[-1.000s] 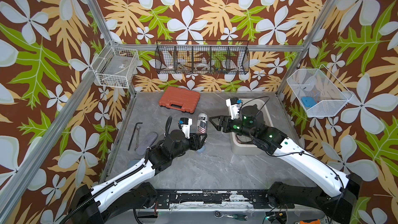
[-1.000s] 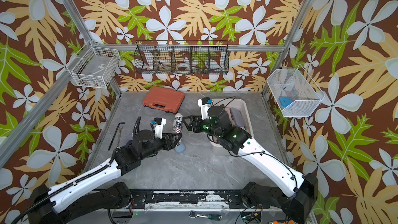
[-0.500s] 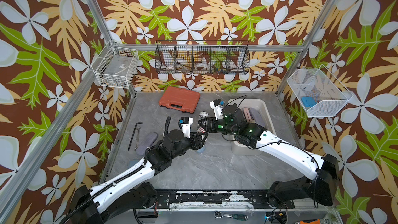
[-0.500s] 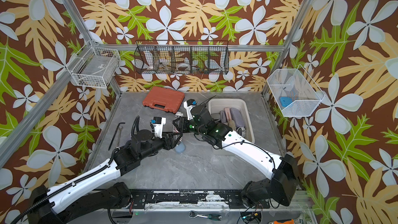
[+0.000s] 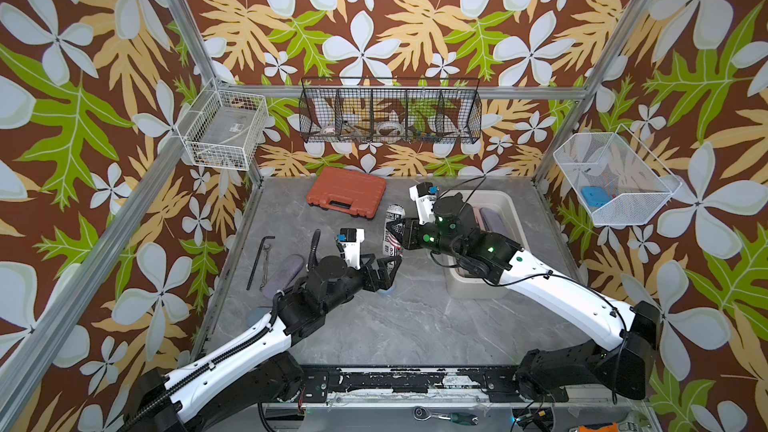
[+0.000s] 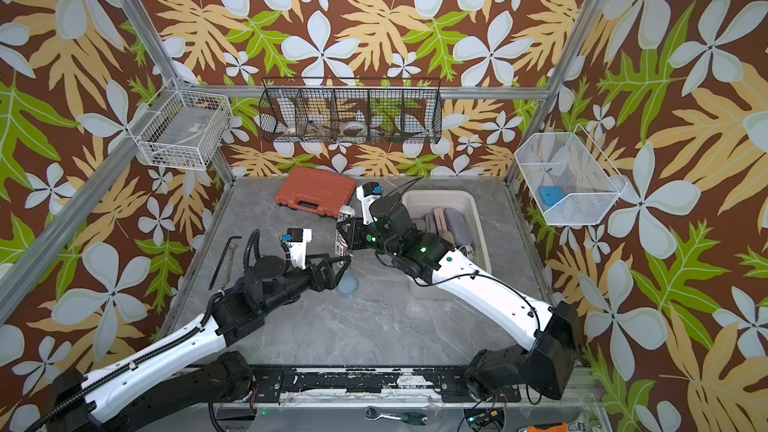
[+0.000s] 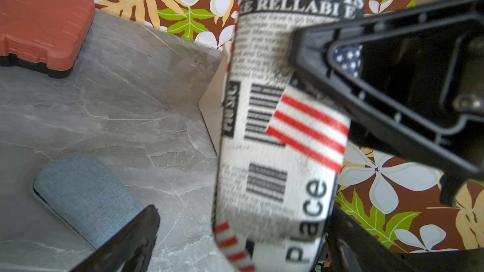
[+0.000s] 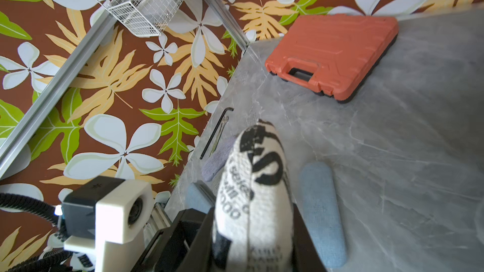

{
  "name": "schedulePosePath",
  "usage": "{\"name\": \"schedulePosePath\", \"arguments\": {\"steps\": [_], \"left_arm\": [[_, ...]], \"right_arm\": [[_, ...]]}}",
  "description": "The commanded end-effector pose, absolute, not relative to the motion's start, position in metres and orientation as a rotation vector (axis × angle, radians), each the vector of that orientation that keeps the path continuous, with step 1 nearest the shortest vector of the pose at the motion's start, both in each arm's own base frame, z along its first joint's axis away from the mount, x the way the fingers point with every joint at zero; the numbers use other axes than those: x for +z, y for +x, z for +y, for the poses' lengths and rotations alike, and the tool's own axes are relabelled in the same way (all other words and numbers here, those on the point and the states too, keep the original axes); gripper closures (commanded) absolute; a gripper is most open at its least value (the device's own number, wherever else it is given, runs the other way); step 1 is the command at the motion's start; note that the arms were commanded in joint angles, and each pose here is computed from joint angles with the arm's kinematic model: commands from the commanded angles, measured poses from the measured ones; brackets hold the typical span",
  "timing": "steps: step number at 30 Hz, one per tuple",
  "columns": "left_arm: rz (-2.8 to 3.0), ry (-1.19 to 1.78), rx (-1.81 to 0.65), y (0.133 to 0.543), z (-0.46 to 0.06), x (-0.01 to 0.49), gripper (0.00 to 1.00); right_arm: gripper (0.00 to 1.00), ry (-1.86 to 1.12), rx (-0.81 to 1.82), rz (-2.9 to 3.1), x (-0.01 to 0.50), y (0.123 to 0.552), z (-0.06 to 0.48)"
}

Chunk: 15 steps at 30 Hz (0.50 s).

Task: Put the glasses cases into the storage boxes
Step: Place the glasses case in the storage box.

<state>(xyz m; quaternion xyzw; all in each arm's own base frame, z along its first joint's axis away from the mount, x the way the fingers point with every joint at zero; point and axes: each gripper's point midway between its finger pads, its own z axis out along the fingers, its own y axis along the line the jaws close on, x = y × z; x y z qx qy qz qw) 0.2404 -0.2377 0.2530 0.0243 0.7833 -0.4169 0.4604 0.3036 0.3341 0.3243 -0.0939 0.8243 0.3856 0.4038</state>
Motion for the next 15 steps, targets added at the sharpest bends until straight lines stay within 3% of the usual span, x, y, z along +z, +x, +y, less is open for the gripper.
{"name": "schedulePosePath", "arguments": {"steps": [1,9,15], "left_arm": [[1.876,-0.006,-1.021,0.237,-0.221,0.261,0.00],[1.788,-0.147,-0.975,0.220,-0.172,0.254,0.00],[1.768,-0.195,-0.975,0.217,-0.161,0.248,0.00]], "right_arm": [[0.79,-0.225,0.809,2.037,0.342,0.319,0.306],[0.80,-0.085,0.369,2.065,0.358,0.350,0.177],[0.80,0.027,-0.038,2.150,0.338,0.344,0.082]]}}
